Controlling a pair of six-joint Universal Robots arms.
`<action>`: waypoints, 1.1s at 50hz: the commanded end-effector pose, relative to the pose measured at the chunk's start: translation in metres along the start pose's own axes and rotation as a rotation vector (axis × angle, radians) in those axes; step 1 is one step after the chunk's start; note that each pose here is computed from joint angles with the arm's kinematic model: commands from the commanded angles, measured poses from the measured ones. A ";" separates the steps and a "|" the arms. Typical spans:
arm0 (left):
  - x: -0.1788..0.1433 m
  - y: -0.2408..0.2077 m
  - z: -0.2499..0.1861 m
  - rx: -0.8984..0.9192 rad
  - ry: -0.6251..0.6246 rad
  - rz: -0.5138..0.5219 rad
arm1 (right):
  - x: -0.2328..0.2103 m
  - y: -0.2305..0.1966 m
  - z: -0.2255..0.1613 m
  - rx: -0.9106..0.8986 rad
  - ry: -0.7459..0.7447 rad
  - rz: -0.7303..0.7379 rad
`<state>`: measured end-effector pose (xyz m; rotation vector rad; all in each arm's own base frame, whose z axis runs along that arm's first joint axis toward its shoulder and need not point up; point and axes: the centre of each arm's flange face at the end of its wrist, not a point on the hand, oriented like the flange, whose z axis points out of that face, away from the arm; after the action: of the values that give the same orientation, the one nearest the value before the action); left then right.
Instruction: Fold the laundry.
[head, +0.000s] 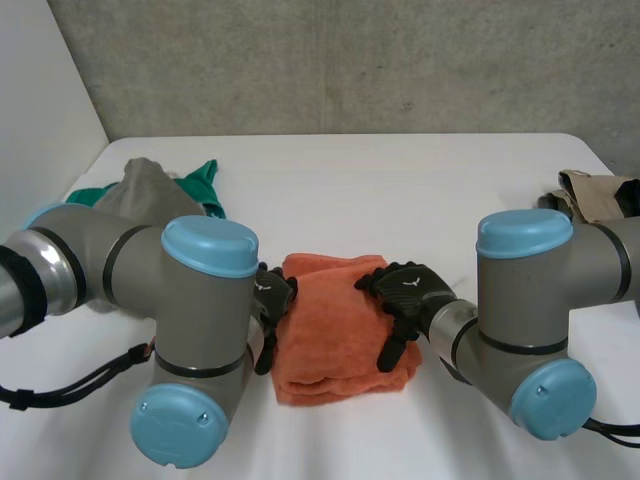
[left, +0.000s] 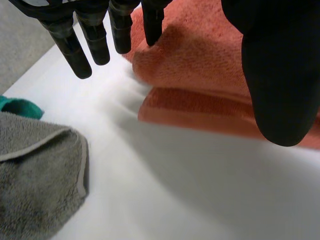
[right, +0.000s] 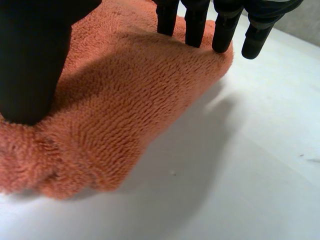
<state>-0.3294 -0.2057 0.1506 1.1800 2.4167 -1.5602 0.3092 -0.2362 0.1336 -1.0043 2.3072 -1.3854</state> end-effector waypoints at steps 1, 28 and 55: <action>-0.012 -0.026 -0.015 0.101 -0.017 -0.103 | 0.003 -0.018 -0.013 0.080 0.040 -0.049; -0.051 -0.111 -0.110 0.554 0.629 -0.247 | -0.074 0.026 -0.089 0.330 0.060 -0.350; -0.018 -0.111 -0.120 0.538 0.720 -0.214 | -0.086 0.056 -0.030 0.424 0.148 -0.494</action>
<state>-0.3410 -0.1422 0.3044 1.9202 2.6473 -2.2729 0.3290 -0.1350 0.0911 -1.4177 1.8026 -2.0565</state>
